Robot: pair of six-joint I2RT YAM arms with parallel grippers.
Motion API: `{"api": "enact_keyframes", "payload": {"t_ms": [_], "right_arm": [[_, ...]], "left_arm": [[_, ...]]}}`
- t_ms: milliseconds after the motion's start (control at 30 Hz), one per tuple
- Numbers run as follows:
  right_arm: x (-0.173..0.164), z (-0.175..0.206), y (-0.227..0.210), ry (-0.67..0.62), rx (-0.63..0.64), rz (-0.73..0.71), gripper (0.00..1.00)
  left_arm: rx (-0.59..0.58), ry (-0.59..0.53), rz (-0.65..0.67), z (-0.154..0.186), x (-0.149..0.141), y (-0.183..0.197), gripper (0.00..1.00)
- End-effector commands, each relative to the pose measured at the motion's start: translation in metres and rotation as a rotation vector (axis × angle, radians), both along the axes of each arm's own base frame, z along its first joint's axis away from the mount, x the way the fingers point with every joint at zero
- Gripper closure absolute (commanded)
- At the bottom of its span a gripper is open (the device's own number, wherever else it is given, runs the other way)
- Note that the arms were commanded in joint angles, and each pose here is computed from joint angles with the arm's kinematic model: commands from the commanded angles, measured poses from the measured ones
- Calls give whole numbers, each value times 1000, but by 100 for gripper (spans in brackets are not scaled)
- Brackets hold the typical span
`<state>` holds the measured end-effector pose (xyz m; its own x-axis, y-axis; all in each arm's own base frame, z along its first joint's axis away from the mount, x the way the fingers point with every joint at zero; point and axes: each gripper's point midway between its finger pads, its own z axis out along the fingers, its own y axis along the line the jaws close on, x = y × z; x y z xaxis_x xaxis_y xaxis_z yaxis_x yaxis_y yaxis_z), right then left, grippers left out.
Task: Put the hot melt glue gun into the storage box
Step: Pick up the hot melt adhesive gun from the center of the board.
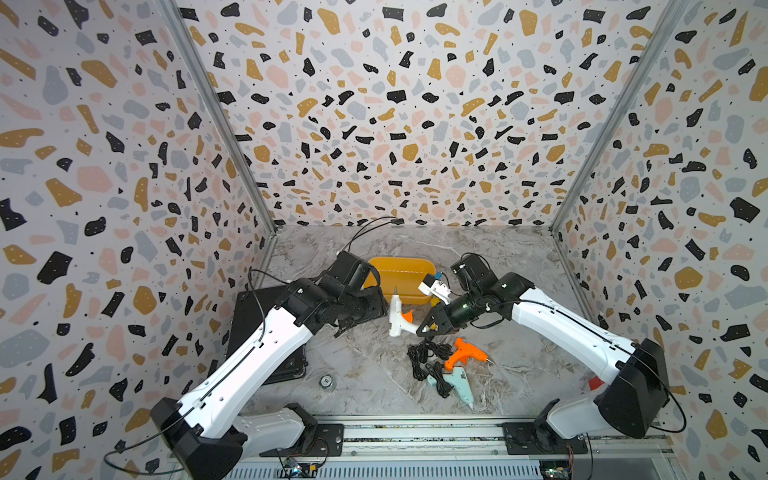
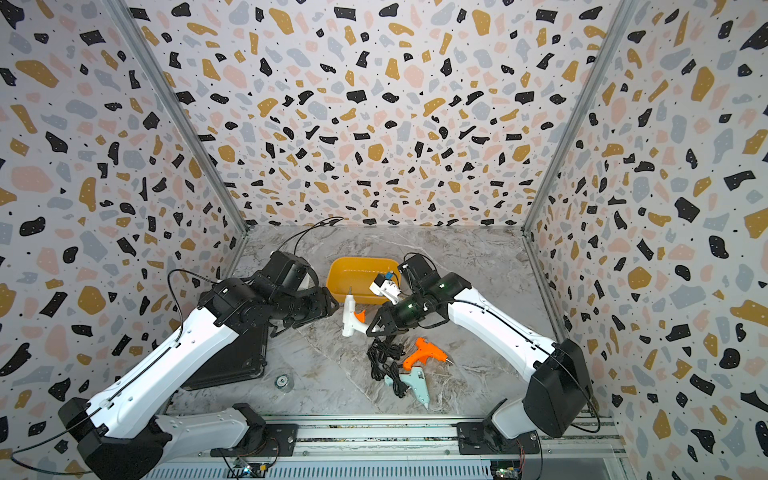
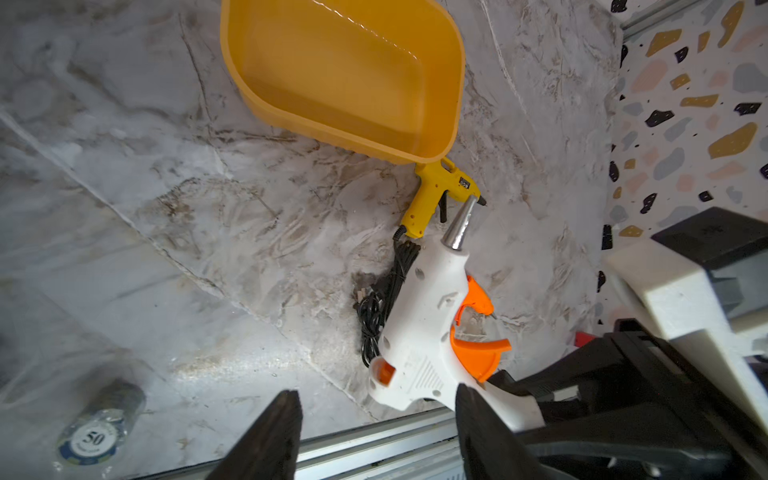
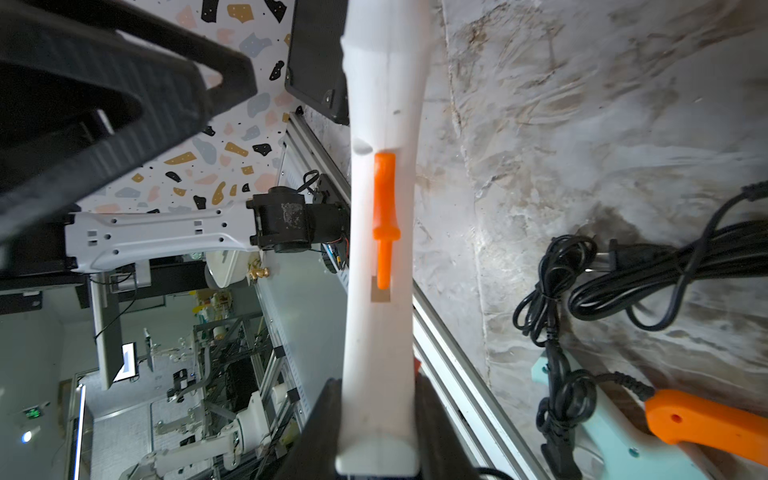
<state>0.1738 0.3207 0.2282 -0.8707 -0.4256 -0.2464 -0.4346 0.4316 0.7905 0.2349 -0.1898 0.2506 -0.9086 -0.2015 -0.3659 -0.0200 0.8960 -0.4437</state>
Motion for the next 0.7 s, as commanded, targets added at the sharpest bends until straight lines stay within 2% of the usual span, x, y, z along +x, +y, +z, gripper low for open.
{"api": "enact_keyframes", "payload": {"t_ms": [0, 133, 333, 567, 667], "right_arm": [[-11, 22, 3, 59, 67, 48, 100], [-16, 22, 4, 88, 79, 62, 100], [-17, 23, 5, 99, 88, 74, 100], [-17, 26, 5, 98, 89, 83, 100], [-16, 27, 6, 95, 90, 84, 100]], "left_arm": [[83, -105, -93, 10, 9, 5, 36], [34, -127, -132, 12, 13, -9, 35], [-53, -76, -162, -3, 8, -35, 37], [-5, -9, -177, -25, 6, -38, 40], [20, 6, -189, -29, 8, -39, 46]]}}
